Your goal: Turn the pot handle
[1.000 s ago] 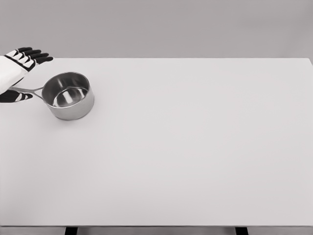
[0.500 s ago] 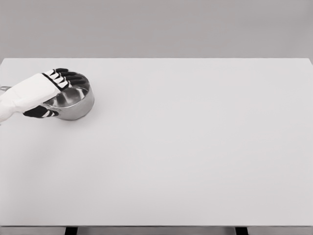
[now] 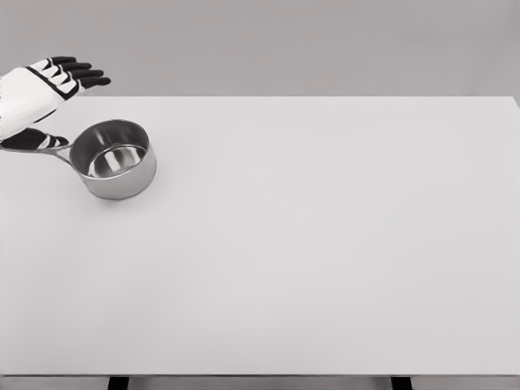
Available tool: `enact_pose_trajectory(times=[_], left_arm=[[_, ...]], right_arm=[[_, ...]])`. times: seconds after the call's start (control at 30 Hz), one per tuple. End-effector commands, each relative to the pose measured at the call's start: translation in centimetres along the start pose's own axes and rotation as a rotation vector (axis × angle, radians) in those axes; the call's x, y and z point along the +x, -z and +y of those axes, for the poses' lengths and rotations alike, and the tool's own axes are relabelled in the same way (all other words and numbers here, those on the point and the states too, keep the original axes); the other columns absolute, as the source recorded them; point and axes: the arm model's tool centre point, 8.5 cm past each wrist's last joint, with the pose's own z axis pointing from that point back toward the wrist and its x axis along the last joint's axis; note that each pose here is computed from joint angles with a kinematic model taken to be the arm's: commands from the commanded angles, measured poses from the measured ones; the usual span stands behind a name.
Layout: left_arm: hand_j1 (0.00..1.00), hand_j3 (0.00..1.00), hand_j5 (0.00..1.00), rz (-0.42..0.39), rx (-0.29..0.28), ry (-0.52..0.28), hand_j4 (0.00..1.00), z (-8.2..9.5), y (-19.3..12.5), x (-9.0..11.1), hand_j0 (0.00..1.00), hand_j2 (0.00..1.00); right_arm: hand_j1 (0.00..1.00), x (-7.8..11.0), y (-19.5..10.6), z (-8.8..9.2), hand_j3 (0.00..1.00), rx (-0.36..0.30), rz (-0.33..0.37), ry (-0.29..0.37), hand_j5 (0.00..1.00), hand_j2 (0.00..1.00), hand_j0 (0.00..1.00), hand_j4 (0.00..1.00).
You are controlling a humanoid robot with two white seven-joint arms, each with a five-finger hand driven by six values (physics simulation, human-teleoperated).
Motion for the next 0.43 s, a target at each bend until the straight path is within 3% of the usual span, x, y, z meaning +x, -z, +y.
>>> enact_pose_trajectory(times=[0.0,0.4], left_arm=[[1.00,1.00,1.00,-0.003,0.006,-0.010,1.00,-0.18,0.21,0.16,1.00,1.00],[1.00,1.00,1.00,-0.017,0.030,-0.024,1.00,-0.17,0.98,0.59,1.00,1.00]], right_arm=[[1.00,0.00,0.00,0.00,1.00,0.000,0.000,0.001,1.00,1.00,1.00,1.00],[1.00,0.00,0.00,0.00,1.00,0.000,0.000,0.001,1.00,1.00,1.00,1.00]])
